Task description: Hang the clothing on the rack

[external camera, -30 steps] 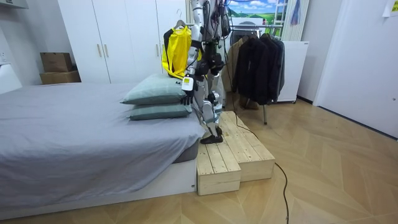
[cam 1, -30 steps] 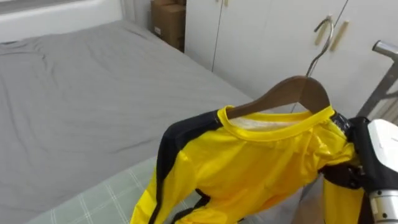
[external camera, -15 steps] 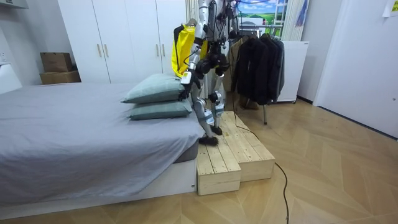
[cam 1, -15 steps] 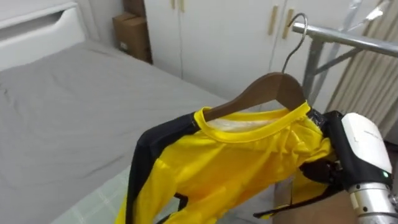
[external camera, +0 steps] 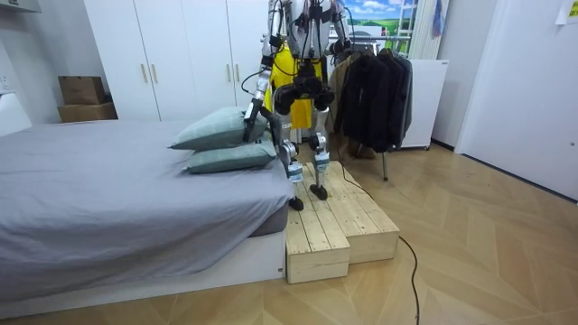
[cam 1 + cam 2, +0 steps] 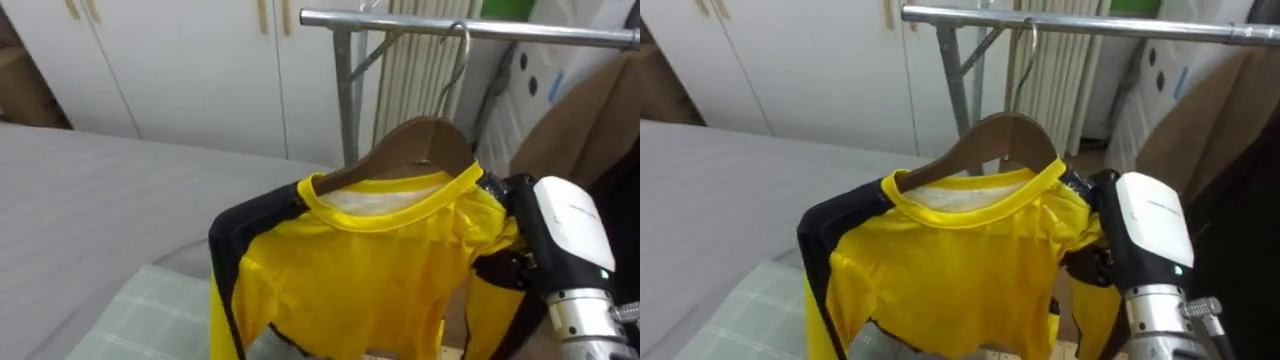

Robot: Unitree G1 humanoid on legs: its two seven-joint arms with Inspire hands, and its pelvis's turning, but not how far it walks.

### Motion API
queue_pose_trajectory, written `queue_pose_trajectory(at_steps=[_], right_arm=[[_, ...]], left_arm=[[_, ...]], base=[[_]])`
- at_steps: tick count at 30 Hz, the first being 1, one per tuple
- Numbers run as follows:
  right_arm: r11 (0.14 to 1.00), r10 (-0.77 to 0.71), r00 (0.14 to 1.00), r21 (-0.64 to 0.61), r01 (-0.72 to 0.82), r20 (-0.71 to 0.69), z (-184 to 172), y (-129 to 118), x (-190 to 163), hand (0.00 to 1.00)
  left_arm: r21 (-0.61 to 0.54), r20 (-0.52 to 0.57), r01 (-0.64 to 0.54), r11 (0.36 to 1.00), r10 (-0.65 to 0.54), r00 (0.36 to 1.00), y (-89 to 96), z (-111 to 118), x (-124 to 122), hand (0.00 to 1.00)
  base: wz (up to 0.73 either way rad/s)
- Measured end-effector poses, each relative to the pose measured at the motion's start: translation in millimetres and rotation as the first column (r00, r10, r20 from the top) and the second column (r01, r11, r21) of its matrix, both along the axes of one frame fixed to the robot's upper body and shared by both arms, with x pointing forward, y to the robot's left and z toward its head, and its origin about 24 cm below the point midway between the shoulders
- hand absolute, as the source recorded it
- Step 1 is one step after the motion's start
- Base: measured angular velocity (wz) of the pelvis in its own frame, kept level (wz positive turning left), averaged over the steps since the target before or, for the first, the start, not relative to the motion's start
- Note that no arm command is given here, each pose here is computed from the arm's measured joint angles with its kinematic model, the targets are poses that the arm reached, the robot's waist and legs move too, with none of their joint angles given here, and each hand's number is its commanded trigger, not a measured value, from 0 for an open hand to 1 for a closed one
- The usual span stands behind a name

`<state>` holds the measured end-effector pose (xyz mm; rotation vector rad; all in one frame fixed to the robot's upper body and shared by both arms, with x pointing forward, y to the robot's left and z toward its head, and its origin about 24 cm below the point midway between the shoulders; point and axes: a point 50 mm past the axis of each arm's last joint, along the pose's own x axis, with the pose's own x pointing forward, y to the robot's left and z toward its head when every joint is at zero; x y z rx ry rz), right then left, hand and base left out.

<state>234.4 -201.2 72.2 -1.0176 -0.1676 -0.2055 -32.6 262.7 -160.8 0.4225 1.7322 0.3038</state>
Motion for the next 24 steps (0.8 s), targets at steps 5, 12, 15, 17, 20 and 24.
queue_pose_trajectory(at_steps=[5,12,15,17,20,24], right_arm=[[1.000,-0.018,0.997,0.004,0.019,-0.074,-11,2,-5,1.00],[0.999,0.007,0.994,0.032,-0.004,-0.107,-13,6,-5,1.00],[0.999,0.020,0.997,0.044,-0.017,-0.078,-6,8,-5,1.00],[0.997,0.037,0.998,0.067,-0.033,-0.052,0,10,-5,1.00],[0.994,0.060,0.998,0.093,-0.057,-0.037,1,12,-5,1.00],[0.994,0.058,0.997,0.098,-0.054,-0.042,0,11,-6,1.00]], left_arm=[[0.023,0.041,0.004,1.000,-0.005,0.999,6.7,1,18,0.00],[0.064,0.123,0.025,0.998,-0.033,0.992,6.0,0,34,0.00],[0.049,0.123,0.021,0.999,-0.027,0.992,-0.2,-2,30,0.00],[0.040,0.119,0.019,0.999,-0.024,0.993,-3.4,-3,24,0.00],[0.039,0.125,0.017,0.999,-0.022,0.992,-4.5,-3,20,0.00],[0.047,0.128,0.018,0.999,-0.024,0.992,-3.9,-2,21,0.00]], base=[[-0.58],[-0.50],[-0.25],[0.00],[0.01],[0.09]])
